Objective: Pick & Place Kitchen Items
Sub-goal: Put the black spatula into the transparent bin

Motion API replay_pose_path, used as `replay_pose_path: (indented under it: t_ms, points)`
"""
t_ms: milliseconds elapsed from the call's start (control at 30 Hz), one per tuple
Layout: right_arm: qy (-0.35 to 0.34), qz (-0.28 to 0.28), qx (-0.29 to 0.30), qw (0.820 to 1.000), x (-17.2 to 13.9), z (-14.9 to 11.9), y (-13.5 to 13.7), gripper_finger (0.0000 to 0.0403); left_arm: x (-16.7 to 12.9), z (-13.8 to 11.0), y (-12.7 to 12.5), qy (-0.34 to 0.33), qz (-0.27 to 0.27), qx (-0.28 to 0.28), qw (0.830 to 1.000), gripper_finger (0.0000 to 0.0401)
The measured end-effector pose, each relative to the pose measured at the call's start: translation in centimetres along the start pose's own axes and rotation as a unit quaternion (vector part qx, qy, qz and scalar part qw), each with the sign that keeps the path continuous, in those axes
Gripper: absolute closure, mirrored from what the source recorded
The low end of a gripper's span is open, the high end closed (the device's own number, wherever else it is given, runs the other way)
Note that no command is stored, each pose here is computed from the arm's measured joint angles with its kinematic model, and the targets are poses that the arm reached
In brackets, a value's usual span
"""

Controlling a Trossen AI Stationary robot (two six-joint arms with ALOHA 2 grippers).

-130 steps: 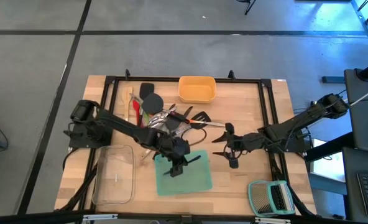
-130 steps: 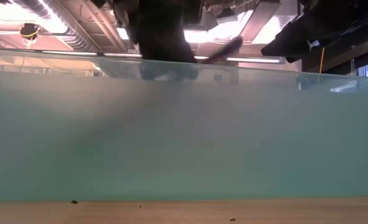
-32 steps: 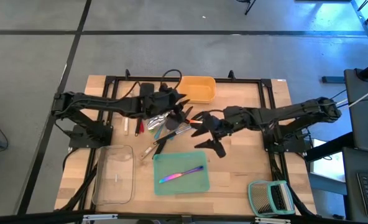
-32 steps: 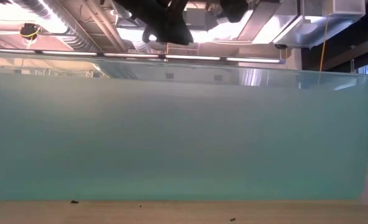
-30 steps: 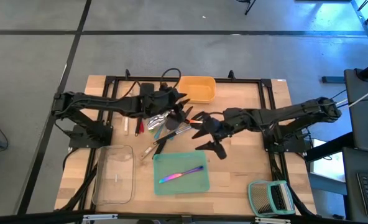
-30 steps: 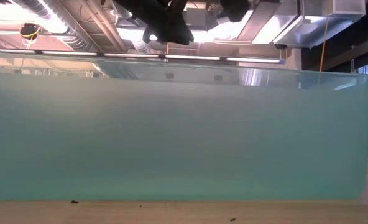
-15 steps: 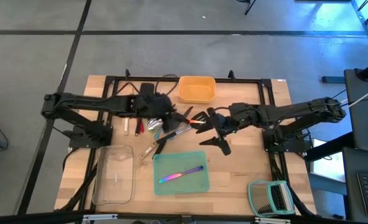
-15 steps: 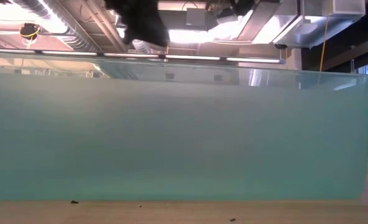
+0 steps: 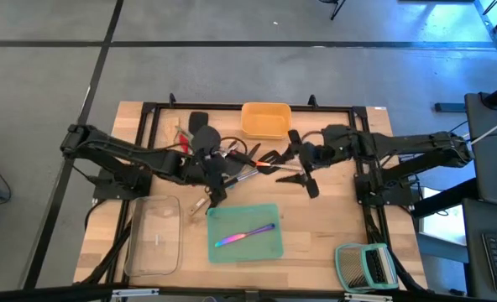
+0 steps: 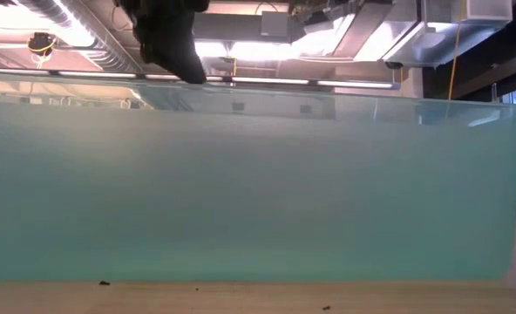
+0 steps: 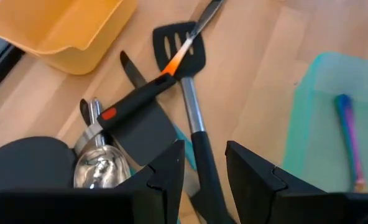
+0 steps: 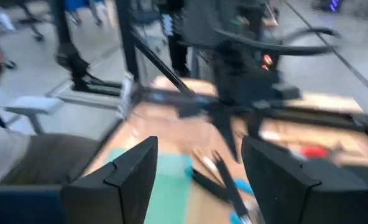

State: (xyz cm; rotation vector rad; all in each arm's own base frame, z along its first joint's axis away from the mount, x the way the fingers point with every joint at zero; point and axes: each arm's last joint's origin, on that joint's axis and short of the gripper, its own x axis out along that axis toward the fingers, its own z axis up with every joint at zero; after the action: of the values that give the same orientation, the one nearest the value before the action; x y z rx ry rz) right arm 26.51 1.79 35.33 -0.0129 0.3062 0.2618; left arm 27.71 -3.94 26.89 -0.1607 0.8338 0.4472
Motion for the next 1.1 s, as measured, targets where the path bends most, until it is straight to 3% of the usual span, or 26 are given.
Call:
replay_pose_path:
  t_ms: [167, 333, 500, 733, 933, 1000, 1100]
  points:
    - [0.058, -0.046, 0.039, 0.996, -0.5, -1.2, -3.0, 0.0169, 2.2, -0.3, -0.3, 0.03, 0.019, 0.015, 0.999, 0.0288]
    - [0.096, -0.024, 0.077, 0.992, -1.1, -2.5, -5.4, 0.0169, 4.9, -0.7, -0.2, 0.067, 0.036, 0.021, 0.997, 0.0288]
    - [0.11, -0.024, 0.081, 0.99, -1.1, -3.0, -6.2, 0.0169, 6.2, -0.5, 0.2, 0.072, 0.038, 0.029, 0.996, 0.0288]
    - [0.104, -0.024, 0.064, 0.992, -1.2, -2.9, -6.4, 0.0169, 7.1, 1.4, 1.7, 0.015, 0.043, 0.062, 0.997, 0.0288]
    - [0.102, -0.028, 0.046, 0.993, -1.3, -2.9, -6.6, 0.0169, 7.8, 2.1, 3.7, 0.029, 0.042, 0.142, 0.989, 0.0288]
    - [0.094, -0.049, 0.05, 0.993, -1.3, -2.7, -6.9, 0.0169, 7.9, 2.0, 4.4, 0.046, 0.047, 0.155, 0.986, 0.0288]
    - [0.083, -0.121, 0.07, 0.987, -1.4, -2.4, -7.6, 0.0169, 8.3, 1.9, 5.5, 0.048, 0.042, 0.148, 0.987, 0.0294]
